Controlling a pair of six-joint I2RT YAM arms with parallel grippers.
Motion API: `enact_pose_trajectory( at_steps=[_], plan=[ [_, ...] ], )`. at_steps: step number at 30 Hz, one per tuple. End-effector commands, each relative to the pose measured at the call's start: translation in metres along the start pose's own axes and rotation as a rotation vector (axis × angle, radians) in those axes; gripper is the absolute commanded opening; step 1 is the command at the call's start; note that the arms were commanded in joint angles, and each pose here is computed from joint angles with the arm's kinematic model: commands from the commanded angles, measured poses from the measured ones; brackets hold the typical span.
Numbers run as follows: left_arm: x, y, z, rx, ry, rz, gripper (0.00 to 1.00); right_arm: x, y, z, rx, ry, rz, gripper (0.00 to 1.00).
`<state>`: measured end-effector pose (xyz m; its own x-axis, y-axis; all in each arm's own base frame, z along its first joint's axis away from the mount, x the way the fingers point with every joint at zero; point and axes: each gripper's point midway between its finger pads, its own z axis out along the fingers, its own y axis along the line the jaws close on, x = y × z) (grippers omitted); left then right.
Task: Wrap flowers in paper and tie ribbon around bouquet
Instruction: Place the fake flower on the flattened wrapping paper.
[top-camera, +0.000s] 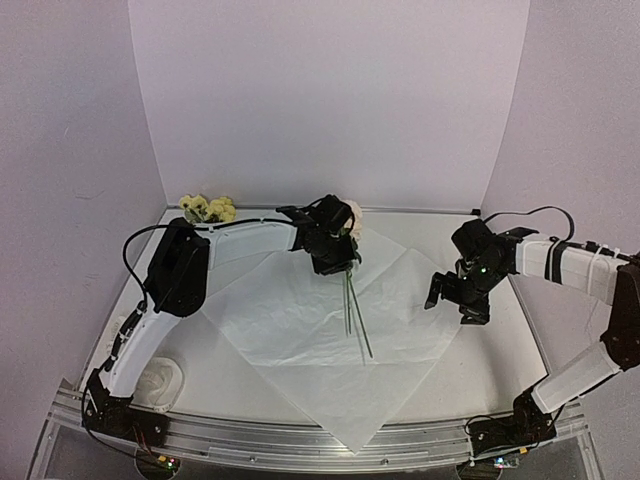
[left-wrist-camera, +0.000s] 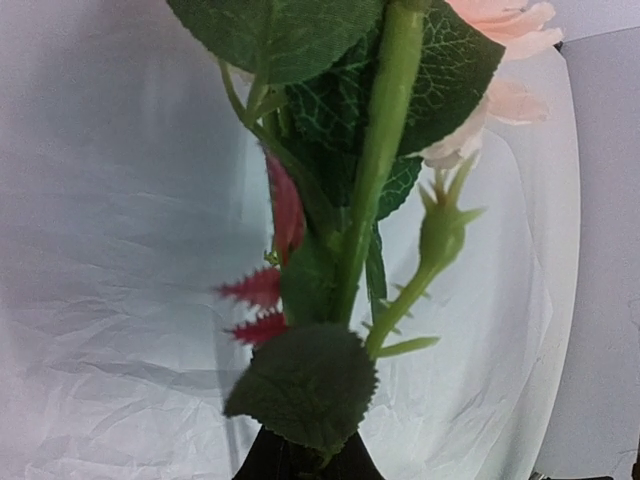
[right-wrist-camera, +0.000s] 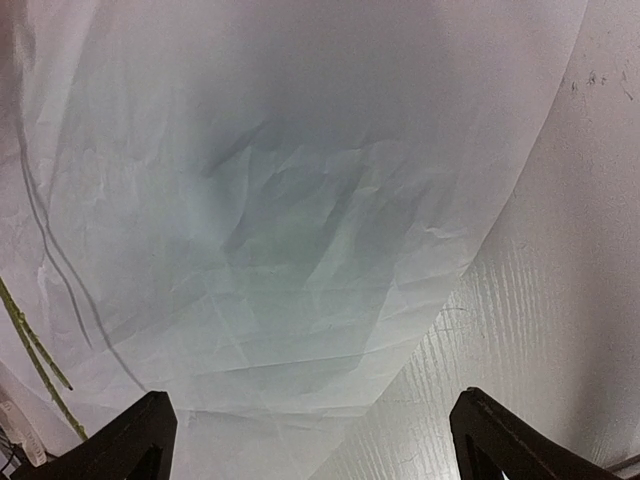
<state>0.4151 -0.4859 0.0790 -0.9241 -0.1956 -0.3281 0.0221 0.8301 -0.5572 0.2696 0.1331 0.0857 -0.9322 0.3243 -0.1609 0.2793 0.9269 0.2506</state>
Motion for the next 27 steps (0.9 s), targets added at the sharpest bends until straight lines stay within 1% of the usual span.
enact_pose_trajectory(
  at_steps=[1,2,5,6,7,10,13,16,18,21,27],
  plan=[
    [-0.013,-0.025,-0.01,0.077,-0.03,0.002,0.17,0.0,-0.001,-0.002,-0.004,0.002,0.011,0.98],
    [-0.011,-0.028,-0.011,0.082,-0.03,0.012,0.24,0.0,0.0,-0.002,-0.004,0.003,0.009,0.98],
    [-0.012,-0.035,-0.019,0.09,-0.044,0.047,0.49,-0.001,0.001,-0.002,-0.006,0.005,0.006,0.98],
    [-0.012,-0.036,-0.024,0.091,-0.052,0.056,0.55,-0.002,0.002,-0.002,-0.007,0.005,0.005,0.98],
    [-0.014,-0.038,-0.029,0.094,-0.061,0.063,0.6,-0.002,0.003,-0.002,-0.008,0.006,0.004,0.98],
    [-0.018,-0.042,-0.042,0.103,-0.084,0.083,0.68,-0.003,0.003,-0.001,-0.008,0.008,0.002,0.98],
    [-0.023,-0.043,-0.06,0.088,-0.114,0.111,0.72,-0.003,0.004,0.001,-0.003,0.013,0.001,0.98],
    [-0.042,-0.029,-0.089,0.018,-0.211,0.142,0.72,-0.003,0.004,0.002,-0.003,0.016,0.0,0.98],
    [-0.055,-0.011,-0.105,-0.032,-0.253,0.166,0.72,-0.002,0.005,0.001,-0.008,0.02,-0.004,0.98],
    [-0.076,0.033,-0.128,-0.129,-0.302,0.191,0.71,-0.002,0.007,0.001,-0.016,0.025,-0.008,0.98],
    [-0.115,0.142,-0.161,-0.29,-0.343,0.207,0.7,-0.001,0.006,0.002,-0.016,0.03,-0.019,0.98]
  ],
)
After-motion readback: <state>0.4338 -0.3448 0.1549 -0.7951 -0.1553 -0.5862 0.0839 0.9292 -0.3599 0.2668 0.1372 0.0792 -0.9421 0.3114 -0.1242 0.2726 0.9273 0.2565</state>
